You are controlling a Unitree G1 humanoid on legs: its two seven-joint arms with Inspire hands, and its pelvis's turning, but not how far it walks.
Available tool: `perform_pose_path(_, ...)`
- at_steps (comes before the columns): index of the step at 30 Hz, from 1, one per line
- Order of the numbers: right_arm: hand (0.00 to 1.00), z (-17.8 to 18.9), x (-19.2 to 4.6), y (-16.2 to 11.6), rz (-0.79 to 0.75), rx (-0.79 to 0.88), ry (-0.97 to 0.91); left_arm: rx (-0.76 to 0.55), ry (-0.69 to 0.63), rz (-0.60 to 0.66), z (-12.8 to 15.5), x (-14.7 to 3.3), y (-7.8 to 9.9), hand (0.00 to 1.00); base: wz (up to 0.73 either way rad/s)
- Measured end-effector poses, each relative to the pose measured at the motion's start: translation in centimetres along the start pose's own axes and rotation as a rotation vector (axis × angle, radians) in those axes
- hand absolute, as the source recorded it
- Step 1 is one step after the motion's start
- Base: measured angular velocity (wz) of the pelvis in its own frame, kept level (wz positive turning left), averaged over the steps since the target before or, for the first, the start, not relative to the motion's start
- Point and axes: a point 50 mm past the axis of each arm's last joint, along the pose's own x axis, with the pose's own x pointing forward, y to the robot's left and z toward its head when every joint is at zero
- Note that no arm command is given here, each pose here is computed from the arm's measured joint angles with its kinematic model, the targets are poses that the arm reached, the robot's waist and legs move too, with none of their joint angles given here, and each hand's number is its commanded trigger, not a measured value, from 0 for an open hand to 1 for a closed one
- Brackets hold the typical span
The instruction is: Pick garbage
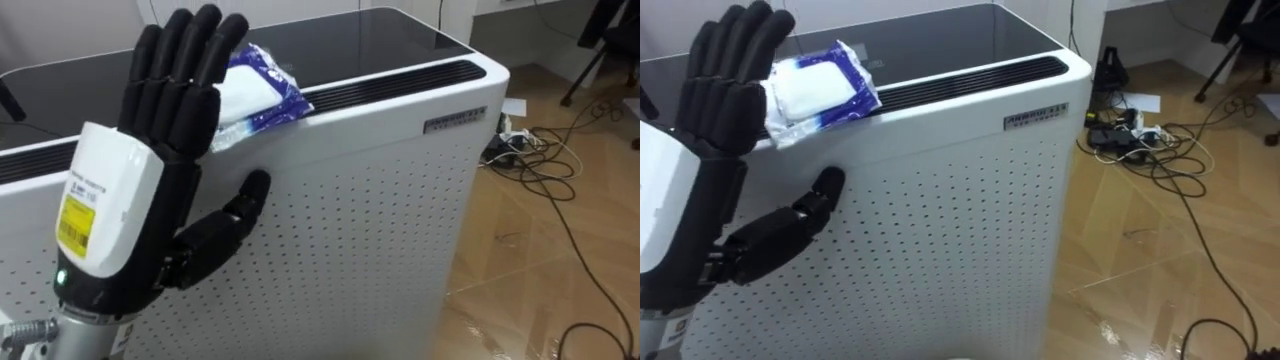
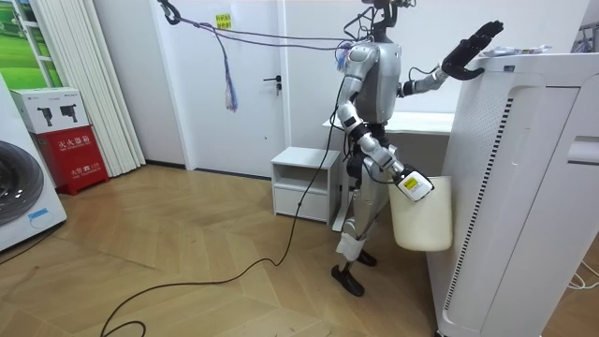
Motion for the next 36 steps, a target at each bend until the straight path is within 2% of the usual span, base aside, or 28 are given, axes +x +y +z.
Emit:
perform_pose_path(9, 1.0, -0.1, -0.1, 0.1, 0.047, -0.006, 0.005, 0.074, -0.06, -0.126, 0.0, 0.7, -0.4, 0.0, -0.03)
perform_pose_path(18, 1.0, 0.2, -0.3, -0.8, 0.05, -0.026, 0.021, 0.093, -0.064, -0.255, -0.4, 1.2, -0.5, 0.0, -0.04)
perform_pose_path(25, 1.0, 0.2, -0.4, -0.9, 0.047, -0.026, 0.024, 0.106, -0.038, -0.301, -0.8, 1.2, -0.7, 0.0, 0.0)
perform_pose_path(34, 1.0, 0.2, -0.4, -1.1, 0.014, -0.028, 0.029, 0.052, -0.011, -0.316, -1.1, 1.4, -0.5, 0.0, -0.01)
perform_pose_path(35, 1.0, 0.2, -0.4, -1.2, 0.009, -0.03, 0.029, 0.04, -0.008, -0.322, -1.1, 1.4, -0.5, 0.03, 0.0)
perform_pose_path(36, 1.0, 0.2, -0.5, -1.3, 0.002, -0.03, 0.028, 0.025, -0.004, -0.326, -1.2, 1.6, -0.4, 0.23, 0.0)
